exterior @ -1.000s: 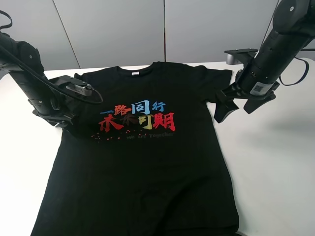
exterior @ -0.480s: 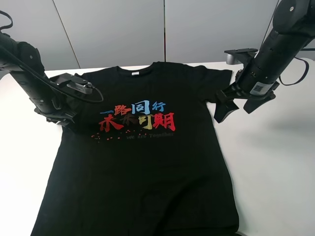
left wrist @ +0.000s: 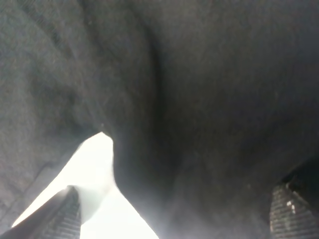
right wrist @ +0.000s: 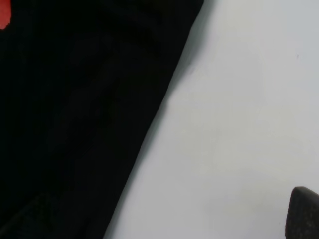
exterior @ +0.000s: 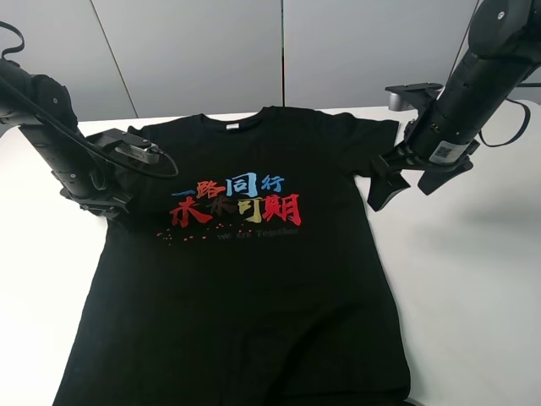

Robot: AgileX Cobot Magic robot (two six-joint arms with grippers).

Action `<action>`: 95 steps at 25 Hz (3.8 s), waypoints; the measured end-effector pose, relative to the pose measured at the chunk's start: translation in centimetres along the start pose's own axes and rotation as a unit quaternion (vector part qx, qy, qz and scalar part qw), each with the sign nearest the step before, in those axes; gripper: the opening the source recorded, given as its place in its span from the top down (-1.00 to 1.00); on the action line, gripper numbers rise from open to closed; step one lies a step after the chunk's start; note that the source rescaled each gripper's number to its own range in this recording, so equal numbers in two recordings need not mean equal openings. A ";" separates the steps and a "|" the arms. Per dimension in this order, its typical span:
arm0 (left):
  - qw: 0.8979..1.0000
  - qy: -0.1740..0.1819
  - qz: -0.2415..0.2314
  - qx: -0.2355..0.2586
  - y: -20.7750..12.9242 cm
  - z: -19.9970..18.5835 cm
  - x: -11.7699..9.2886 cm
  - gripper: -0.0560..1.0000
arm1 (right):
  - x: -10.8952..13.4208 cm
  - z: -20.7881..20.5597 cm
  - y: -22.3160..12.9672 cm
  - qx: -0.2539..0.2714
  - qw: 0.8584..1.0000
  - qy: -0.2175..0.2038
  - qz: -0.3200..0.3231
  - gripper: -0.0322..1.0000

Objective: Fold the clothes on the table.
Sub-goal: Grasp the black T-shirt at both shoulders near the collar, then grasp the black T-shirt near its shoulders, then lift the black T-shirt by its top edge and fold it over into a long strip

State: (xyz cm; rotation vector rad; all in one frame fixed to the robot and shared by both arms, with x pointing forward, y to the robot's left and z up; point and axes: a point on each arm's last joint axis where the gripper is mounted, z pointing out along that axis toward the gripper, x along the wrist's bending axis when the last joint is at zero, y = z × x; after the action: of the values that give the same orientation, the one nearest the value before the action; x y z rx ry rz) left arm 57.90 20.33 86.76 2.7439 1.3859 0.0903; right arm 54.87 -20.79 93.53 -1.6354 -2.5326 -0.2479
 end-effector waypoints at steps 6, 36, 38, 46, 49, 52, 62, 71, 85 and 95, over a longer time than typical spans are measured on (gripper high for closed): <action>1.000 -0.004 -0.004 0.001 0.0 0.0 -0.1 0.40 | 0.0 0.0 0.0 0.001 1.000 0.001 -0.011 -1.00; 1.000 -0.010 0.000 -0.002 0.1 0.0 -0.2 0.88 | 4.7 5.7 6.7 0.022 0.993 -0.052 -0.105 -1.00; 1.000 -0.010 0.000 -0.002 0.1 0.0 -0.2 0.88 | 4.5 6.1 6.8 0.026 0.993 -0.055 -0.098 -1.00; 1.000 -0.010 0.000 -0.002 0.1 0.0 -0.2 0.88 | 4.2 7.6 6.8 0.036 0.994 -0.063 -0.079 -1.00; 1.000 -0.010 0.000 -0.002 0.1 0.0 -0.2 0.88 | 4.1 7.9 6.9 0.036 0.995 -0.065 -0.072 -1.00; 1.000 -0.010 0.000 -0.002 0.1 0.0 -0.2 0.88 | 4.0 8.2 6.9 0.036 0.995 -0.067 -0.068 -1.00; 1.000 -0.010 0.000 -0.002 0.1 0.0 -0.2 0.88 | 3.8 8.4 7.1 0.033 0.994 -0.076 -0.069 -1.00; 1.000 -0.010 0.009 -0.002 0.1 0.0 -0.2 0.88 | 5.1 9.1 7.1 0.042 0.990 -0.087 -0.103 -0.26; 1.000 -0.009 0.012 -0.004 0.2 -0.1 -0.2 0.88 | 5.8 9.4 7.0 0.050 0.992 -0.072 -0.088 0.93; 0.997 0.016 0.013 -0.079 3.4 -5.5 0.9 0.88 | 5.4 5.5 7.7 -0.012 0.985 -0.134 -0.104 0.93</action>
State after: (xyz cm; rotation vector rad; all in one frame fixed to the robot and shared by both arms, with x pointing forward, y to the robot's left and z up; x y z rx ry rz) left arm 60.67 19.24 92.56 2.6415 1.2902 0.2373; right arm 59.62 -11.73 89.73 -1.5015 -2.9172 -0.0802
